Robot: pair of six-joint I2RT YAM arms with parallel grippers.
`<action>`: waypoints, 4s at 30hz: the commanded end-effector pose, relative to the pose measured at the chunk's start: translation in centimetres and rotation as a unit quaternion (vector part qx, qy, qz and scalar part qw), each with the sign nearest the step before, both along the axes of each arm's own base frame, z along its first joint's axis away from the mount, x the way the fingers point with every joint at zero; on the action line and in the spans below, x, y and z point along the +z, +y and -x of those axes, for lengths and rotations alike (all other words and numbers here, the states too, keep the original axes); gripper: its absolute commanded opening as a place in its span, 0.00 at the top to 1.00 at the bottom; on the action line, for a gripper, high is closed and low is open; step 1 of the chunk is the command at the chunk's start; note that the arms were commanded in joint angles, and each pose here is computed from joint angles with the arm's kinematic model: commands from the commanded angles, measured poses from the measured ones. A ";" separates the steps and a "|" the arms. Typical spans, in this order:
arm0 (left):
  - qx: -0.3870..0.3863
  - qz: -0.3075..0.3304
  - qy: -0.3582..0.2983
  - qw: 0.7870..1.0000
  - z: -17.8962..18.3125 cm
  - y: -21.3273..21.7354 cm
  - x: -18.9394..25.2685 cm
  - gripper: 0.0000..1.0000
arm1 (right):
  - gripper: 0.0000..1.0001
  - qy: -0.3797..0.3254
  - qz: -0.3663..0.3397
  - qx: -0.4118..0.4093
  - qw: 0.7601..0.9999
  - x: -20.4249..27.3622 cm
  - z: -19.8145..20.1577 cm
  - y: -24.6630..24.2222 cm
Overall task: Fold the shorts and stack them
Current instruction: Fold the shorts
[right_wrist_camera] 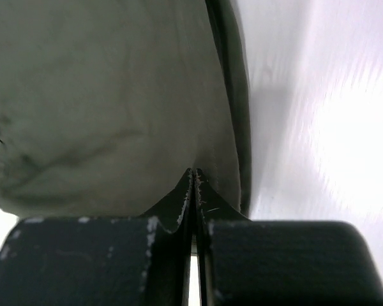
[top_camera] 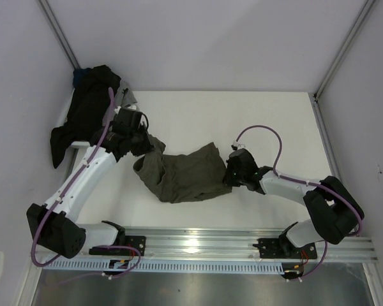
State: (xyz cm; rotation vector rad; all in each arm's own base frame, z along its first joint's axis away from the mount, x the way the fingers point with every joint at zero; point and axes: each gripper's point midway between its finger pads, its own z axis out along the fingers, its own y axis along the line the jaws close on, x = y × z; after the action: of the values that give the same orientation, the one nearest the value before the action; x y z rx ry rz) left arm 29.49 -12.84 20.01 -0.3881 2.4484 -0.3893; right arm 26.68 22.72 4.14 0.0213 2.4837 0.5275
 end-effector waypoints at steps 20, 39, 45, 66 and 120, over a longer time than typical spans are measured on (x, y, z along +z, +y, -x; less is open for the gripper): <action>-0.038 -0.126 -0.046 0.990 -4.3 -0.9 3.8 1.00 | 1.00 0.026 -0.045 0.069 0.996 -2.5 6.4 8.6; -0.065 -0.203 -0.016 0.977 -1.3 -6.0 -1.2 1.00 | 1.00 0.005 -0.042 0.037 0.998 3.0 4.2 3.7; -0.066 -0.214 -0.016 0.974 -1.0 -6.8 -1.5 1.00 | 1.00 0.021 -0.074 0.026 0.997 1.0 3.2 3.2; -0.055 -0.297 -0.031 0.953 0.5 -9.4 0.2 1.00 | 1.00 0.037 -0.087 0.016 0.995 -2.1 1.8 4.4; -0.123 -0.249 -0.033 0.960 4.9 -18.6 -4.0 1.00 | 0.95 0.004 -0.105 -0.141 0.984 1.9 2.0 -7.9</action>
State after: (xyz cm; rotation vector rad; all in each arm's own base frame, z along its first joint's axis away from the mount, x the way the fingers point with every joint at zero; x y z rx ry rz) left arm 24.85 -30.70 14.11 0.1741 2.4614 0.2105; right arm 24.21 15.52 5.02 0.4592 2.4037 0.6519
